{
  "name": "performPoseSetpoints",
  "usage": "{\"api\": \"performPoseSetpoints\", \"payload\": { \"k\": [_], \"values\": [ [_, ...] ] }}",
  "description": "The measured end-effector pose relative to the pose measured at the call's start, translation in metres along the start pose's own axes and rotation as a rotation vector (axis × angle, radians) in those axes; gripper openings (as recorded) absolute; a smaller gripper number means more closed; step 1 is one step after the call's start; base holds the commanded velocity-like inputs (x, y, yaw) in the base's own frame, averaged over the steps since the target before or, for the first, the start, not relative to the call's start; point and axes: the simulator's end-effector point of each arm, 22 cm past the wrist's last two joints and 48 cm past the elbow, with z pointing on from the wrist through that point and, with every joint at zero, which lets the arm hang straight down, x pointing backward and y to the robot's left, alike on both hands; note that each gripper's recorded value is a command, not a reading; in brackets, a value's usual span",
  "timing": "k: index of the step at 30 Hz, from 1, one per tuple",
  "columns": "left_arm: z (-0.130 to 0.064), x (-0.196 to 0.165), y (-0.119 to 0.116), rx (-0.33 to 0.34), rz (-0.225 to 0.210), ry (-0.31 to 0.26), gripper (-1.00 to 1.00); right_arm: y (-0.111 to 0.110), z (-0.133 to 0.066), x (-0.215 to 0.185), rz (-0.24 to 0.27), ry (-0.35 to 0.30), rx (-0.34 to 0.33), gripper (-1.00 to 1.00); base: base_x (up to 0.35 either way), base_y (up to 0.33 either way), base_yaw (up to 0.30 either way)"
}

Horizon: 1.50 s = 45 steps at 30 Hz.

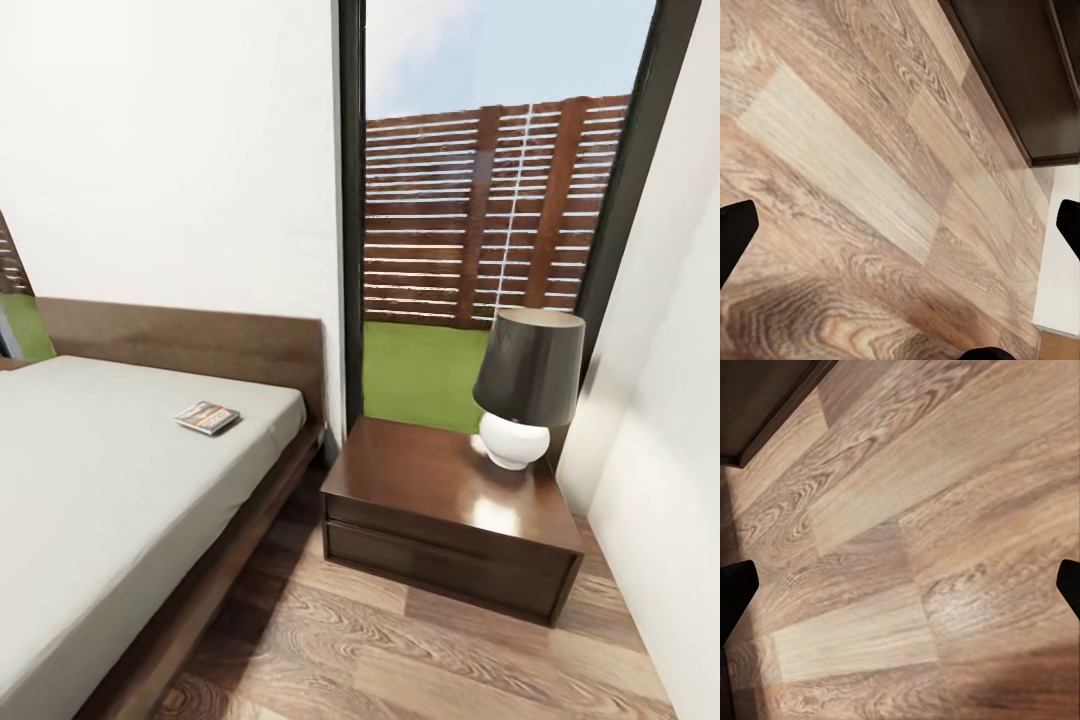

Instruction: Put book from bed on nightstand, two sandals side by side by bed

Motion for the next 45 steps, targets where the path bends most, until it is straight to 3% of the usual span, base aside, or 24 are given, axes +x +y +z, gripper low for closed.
{"api": "performPoseSetpoints", "payload": {
  "k": [11,22,45],
  "values": [
    [-0.0001,0.0002,0.0000,0.000,0.000,0.000,1.00,0.0003,0.0000,0.0002,-0.001,0.001,-0.001,1.00,0.173,0.149,-0.016],
    [0.0000,0.0002,0.0000,0.000,0.000,0.000,1.00,-0.0001,0.0000,0.0002,-0.002,0.001,0.000,1.00,0.156,0.120,-0.204],
    [0.0002,-0.0002,0.0001,-0.001,0.000,0.000,1.00,0.0002,0.0002,0.0000,-0.002,-0.001,0.000,1.00,0.019,0.010,-0.062]
  ]
}}
